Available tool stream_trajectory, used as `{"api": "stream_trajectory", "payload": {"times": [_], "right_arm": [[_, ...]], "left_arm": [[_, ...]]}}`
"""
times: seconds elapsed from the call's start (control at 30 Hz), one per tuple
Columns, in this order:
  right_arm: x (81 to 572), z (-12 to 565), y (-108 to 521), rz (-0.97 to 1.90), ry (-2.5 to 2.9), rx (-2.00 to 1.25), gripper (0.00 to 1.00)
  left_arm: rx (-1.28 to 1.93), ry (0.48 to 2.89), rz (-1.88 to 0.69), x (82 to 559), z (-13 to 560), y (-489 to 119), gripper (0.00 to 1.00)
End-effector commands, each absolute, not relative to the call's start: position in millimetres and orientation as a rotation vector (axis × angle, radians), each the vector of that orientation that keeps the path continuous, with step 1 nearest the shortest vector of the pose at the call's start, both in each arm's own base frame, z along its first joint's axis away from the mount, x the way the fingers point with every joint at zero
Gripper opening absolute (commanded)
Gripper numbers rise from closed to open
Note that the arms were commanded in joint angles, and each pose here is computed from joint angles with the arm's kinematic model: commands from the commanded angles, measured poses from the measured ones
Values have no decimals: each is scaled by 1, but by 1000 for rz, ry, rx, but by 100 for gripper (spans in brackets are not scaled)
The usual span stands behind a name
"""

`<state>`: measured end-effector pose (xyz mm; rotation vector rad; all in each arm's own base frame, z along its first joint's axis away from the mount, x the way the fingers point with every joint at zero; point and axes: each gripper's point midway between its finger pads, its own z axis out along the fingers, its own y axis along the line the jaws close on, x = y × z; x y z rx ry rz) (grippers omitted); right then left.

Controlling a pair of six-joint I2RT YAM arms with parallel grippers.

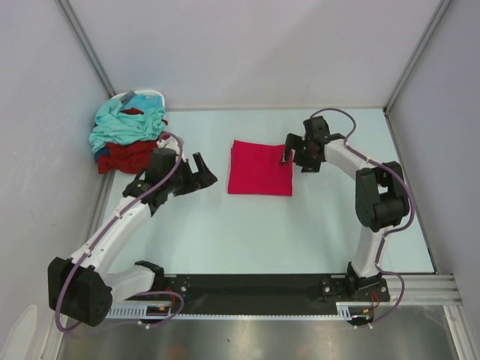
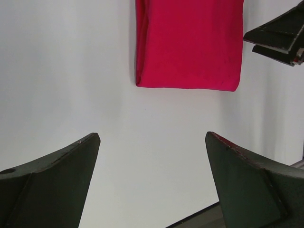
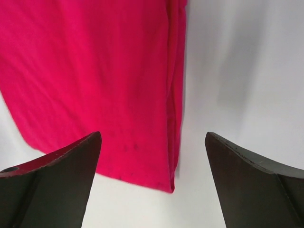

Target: Fold and stack the t-shirts

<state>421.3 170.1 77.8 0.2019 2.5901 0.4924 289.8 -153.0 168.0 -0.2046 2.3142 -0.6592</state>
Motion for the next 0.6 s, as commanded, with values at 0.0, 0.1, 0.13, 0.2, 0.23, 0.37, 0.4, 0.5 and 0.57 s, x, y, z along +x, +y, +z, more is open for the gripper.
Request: {"api": "stream_trajectory", "payload": {"times": [0.0, 0.1, 0.13, 0.2, 0.23, 0.37, 0.4, 0.5, 0.57], "right_arm": [[447, 81, 174, 522, 2544, 195, 96], [450, 78, 183, 581, 2552, 194, 87], [450, 79, 188, 605, 2551, 189, 87], [449, 82, 189, 606, 2545, 197, 87], [448, 83, 189, 583, 2545, 194, 88], [441, 103, 189, 594, 2519, 200, 91], [441, 110, 191, 610, 2503, 203, 93], [437, 123, 199, 629, 2469, 190, 97], [442, 129, 198, 619, 2465, 189, 98]], "left_arm": [[-211, 2263, -688, 290, 180, -154, 100], [-222, 2263, -693, 287, 179, -153, 99], [-222, 2267, -718, 285, 178, -155, 99], [-249, 2256, -755, 284, 180, -155, 99], [-255, 2254, -768, 284, 180, -156, 100], [-284, 2254, -784, 285, 180, -156, 99], [-306, 2253, -797, 286, 180, -157, 99], [-337, 2242, -884, 288, 179, -164, 100], [-343, 2245, -921, 286, 175, -167, 99]]}}
